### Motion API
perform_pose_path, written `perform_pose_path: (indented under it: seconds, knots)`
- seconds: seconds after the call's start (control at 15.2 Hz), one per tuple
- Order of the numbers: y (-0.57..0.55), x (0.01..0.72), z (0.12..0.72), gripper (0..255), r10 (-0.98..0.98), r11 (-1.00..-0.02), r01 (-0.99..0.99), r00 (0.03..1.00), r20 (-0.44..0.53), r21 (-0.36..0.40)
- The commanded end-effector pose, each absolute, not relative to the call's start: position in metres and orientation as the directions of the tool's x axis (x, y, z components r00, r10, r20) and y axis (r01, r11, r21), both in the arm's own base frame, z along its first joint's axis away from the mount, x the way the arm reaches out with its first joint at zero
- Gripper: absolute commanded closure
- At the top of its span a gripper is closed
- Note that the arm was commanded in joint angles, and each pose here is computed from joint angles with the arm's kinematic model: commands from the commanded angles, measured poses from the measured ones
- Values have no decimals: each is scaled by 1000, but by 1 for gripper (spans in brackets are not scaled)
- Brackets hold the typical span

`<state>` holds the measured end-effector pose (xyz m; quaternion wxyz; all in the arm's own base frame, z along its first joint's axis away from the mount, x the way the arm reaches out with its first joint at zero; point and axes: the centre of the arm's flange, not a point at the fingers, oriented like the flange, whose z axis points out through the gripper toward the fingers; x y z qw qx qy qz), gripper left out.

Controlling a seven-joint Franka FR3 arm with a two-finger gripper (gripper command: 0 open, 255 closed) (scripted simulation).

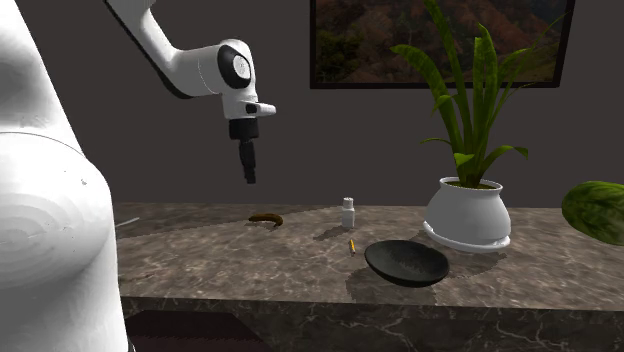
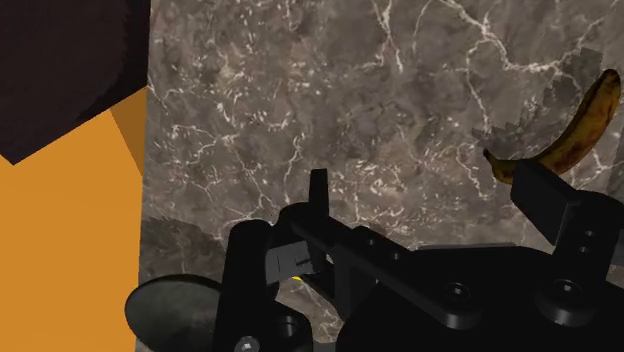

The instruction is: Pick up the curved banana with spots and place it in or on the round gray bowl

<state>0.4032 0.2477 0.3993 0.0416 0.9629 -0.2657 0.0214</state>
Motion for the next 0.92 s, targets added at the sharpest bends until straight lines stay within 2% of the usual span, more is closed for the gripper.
perform_pose_path:
  seconds: [0.0, 0.86]
  knots:
    - [265, 413, 384, 0, -548, -831, -552, 833, 67, 67]
    - [366, 517, 288, 0, -745, -657, -751, 660, 95, 65]
